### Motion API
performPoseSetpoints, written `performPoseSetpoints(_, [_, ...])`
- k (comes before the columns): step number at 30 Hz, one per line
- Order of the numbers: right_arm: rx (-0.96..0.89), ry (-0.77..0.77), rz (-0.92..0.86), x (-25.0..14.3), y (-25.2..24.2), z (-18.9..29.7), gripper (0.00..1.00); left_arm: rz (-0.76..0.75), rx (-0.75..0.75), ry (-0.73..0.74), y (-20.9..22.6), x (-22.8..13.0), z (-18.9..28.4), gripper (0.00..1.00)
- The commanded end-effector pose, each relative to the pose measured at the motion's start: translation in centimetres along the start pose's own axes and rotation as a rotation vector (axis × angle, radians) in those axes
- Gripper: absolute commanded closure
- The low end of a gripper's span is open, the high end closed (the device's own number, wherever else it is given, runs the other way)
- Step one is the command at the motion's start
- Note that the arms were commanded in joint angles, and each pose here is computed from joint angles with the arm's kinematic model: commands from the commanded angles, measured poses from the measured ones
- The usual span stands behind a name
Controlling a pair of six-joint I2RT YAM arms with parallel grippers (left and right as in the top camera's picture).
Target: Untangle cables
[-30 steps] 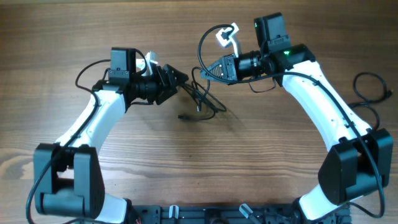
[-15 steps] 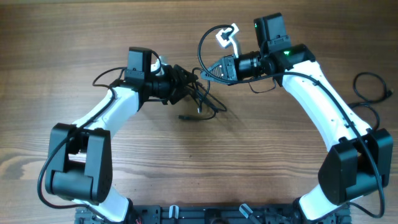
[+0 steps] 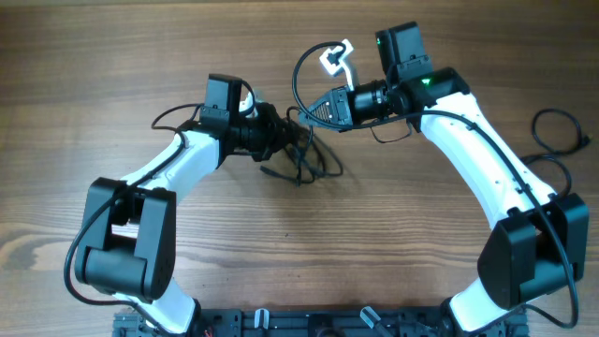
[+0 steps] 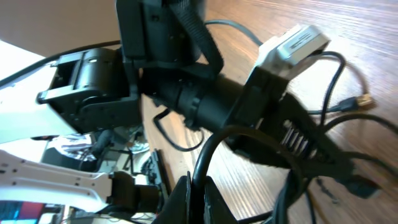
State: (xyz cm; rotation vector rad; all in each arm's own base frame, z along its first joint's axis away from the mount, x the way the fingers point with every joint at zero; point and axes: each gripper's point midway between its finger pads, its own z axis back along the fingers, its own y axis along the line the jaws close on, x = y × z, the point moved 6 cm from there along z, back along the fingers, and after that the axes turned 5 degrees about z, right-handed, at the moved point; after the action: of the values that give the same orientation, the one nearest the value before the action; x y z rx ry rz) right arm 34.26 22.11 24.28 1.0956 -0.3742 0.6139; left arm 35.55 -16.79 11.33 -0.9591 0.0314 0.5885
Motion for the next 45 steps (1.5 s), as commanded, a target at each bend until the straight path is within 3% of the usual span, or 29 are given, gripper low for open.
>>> performPoseSetpoints(1, [-0.102, -0.007, 0.027, 0.6, -0.6, 0.2, 0.96, -0.034, 0.137, -0.034, 3.0, 0.4, 0.3, 0.96])
performPoseSetpoints(5, [-0.186, -0.037, -0.025, 1.0, -1.9, 1.5, 0.96, -0.033, 0.25, -0.048, 5.8, 1.3, 2.3, 0.96])
performPoseSetpoints(9, [-0.257, -0.117, -0.001, 2.2, -0.9, 4.6, 0.96, -0.001, 0.267, -0.079, 7.9, 3.2, 5.3, 0.96])
performPoseSetpoints(13, [-0.323, -0.225, 0.131, 3.5, 3.0, 8.0, 0.96, 0.087, 0.246, -0.155, 9.9, 5.7, 8.9, 0.96])
performPoseSetpoints(20, [-0.377, -0.49, 0.404, 5.9, 10.7, 14.8, 0.96, 0.104, 0.241, -0.185, 11.0, 6.6, 10.7, 0.96])
performPoseSetpoints(22, [-0.478, -0.558, 0.403, 5.9, 11.2, 17.0, 0.96, 0.103, 0.241, -0.186, 11.0, 6.6, 10.7, 0.96])
performPoseSetpoints(25, [-0.775, -0.638, 0.225, 4.8, 8.8, 20.9, 0.96, 0.102, 0.24, -0.186, 11.0, 6.6, 10.7, 0.96])
performPoseSetpoints(28, [-1.027, -0.561, 0.02, 2.1, 4.9, 22.5, 0.96, 0.102, 0.24, -0.187, 11.0, 6.6, 10.7, 0.96])
performPoseSetpoints(33, [-1.391, -0.24, -0.282, -3.3, -2.7, 22.9, 0.96, 0.084, 0.241, -0.18, 10.7, 6.5, 10.2, 0.96])
performPoseSetpoints(39, [-1.585, 0.073, -0.452, -6.6, -10.7, 21.5, 0.94, 0.014, 0.252, -0.136, 9.4, 5.3, 8.2, 0.95])
performPoseSetpoints(41, [-1.624, 0.154, -0.483, -7.6, -13.1, 21.2, 0.89, -0.018, 0.256, -0.118, 8.9, 4.7, 7.3, 0.95])
performPoseSetpoints(42, [-1.621, 0.192, -0.502, -8.2, -14.4, 20.8, 0.78, -0.035, 0.257, -0.109, 8.6, 4.5, 6.8, 0.94])
performPoseSetpoints(43, [-1.618, 0.217, -0.519, -8.7, -15.4, 20.6, 0.64, -0.05, 0.257, -0.103, 8.4, 4.3, 6.5, 0.94])
performPoseSetpoints(44, [-1.613, 0.238, -0.535, -9.2, -16.3, 20.4, 0.4, -0.066, 0.257, -0.097, 8.1, 4.0, 6.1, 0.94])
performPoseSetpoints(45, [-1.568, 0.245, -0.548, -9.5, -17.2, 19.6, 0.27, -0.086, 0.256, -0.09, 7.8, 3.8, 5.6, 0.94])
